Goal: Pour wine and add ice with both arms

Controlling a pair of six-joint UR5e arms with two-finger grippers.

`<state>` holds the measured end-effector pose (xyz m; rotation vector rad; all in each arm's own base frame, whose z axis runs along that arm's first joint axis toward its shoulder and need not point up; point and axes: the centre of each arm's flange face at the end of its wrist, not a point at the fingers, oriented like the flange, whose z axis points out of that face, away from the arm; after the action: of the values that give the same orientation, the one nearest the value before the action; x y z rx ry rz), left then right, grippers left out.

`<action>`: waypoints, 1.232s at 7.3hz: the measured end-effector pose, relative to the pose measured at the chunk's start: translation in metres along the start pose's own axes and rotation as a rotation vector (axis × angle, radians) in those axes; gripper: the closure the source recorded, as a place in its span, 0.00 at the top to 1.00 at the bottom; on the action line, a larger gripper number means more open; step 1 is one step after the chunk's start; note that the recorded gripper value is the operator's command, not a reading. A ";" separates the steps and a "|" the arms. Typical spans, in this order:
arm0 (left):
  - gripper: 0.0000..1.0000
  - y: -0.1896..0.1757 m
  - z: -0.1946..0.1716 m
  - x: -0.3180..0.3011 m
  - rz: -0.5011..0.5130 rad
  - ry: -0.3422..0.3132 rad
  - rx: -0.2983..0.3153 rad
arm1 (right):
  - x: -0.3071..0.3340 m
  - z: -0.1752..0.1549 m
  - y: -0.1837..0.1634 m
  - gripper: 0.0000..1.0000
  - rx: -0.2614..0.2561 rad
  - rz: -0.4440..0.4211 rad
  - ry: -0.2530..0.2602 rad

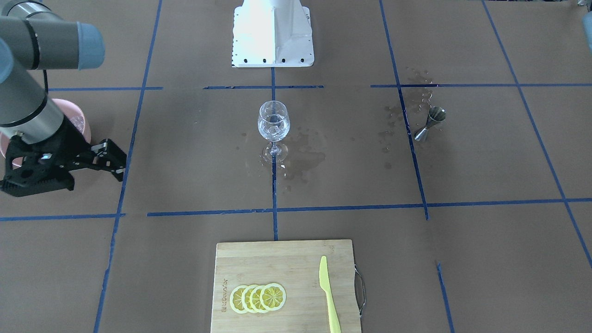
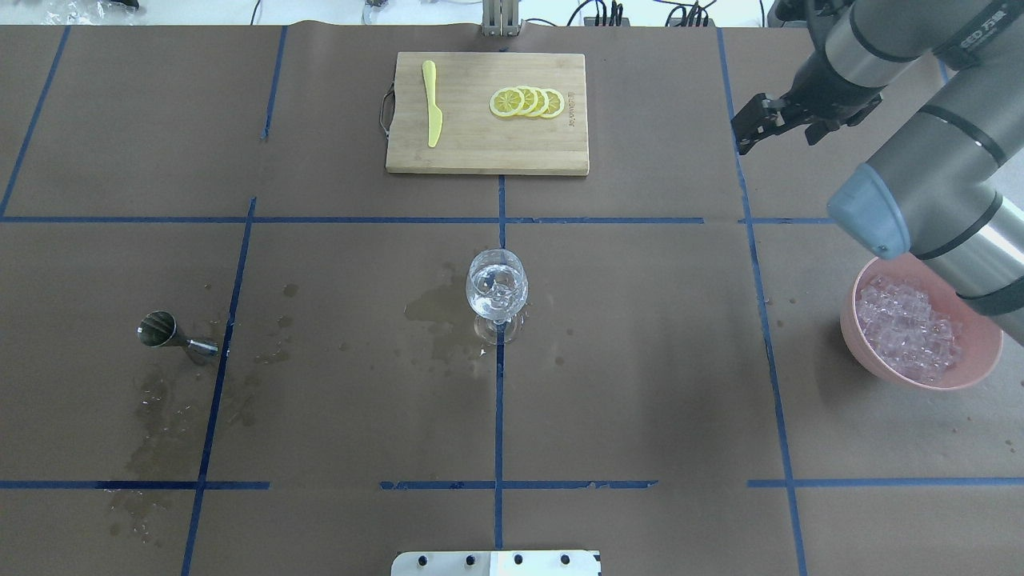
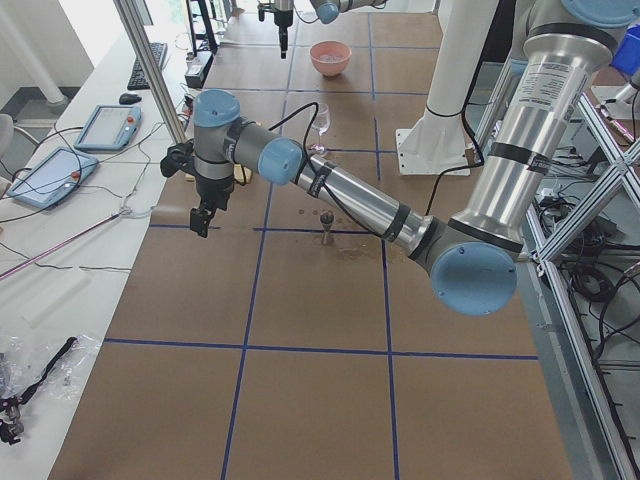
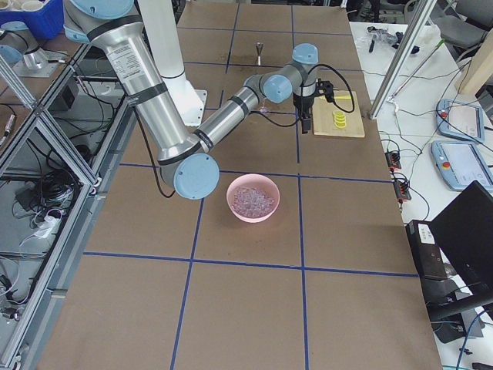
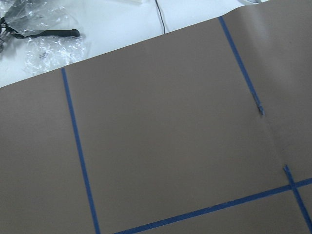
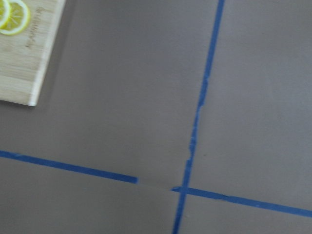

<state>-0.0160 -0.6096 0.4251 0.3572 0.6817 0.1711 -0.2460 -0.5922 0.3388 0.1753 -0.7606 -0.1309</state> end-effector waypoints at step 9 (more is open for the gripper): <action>1.00 0.157 0.061 -0.135 -0.129 -0.004 -0.159 | 0.353 -0.029 0.069 1.00 -0.123 -0.073 0.007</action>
<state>-0.0863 -0.5173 0.6074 0.1606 0.6802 0.1009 0.0308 -0.5853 0.5700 0.0867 -0.7374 -0.2458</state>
